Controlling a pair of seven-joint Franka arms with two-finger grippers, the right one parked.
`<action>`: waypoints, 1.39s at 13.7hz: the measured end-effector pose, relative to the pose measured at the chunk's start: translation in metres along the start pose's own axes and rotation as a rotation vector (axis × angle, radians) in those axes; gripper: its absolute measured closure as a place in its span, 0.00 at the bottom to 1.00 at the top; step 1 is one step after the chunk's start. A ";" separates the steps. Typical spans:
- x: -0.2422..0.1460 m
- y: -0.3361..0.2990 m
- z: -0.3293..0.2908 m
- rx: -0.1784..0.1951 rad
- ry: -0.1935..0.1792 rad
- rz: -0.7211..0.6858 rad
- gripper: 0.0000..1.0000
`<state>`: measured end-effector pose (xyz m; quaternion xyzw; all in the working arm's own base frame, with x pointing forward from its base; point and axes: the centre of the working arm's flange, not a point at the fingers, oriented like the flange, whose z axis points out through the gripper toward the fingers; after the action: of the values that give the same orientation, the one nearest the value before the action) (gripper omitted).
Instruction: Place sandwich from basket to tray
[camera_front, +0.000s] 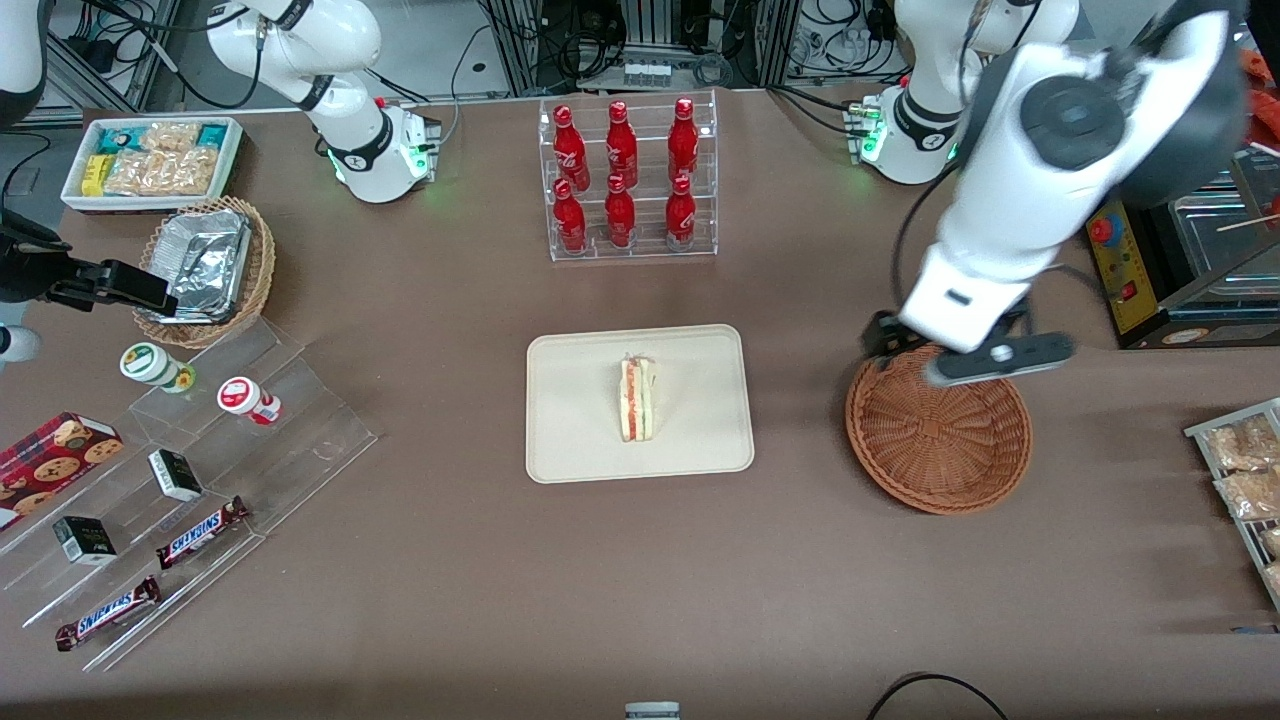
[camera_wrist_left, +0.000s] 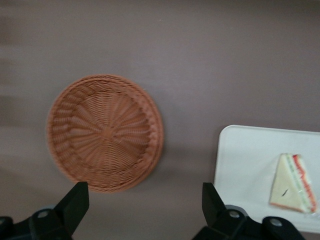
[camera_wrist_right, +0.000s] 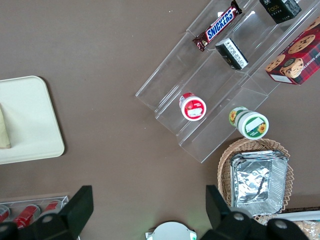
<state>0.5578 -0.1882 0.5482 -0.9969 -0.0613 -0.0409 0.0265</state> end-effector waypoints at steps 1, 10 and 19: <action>-0.001 -0.017 -0.007 0.002 -0.003 0.009 0.00; 0.009 -0.120 -0.034 0.009 -0.014 0.096 0.00; 0.021 -0.151 -0.058 -0.031 0.032 0.070 0.00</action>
<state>0.5553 -0.0391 0.6154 -0.9980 -0.0252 -0.0567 0.0135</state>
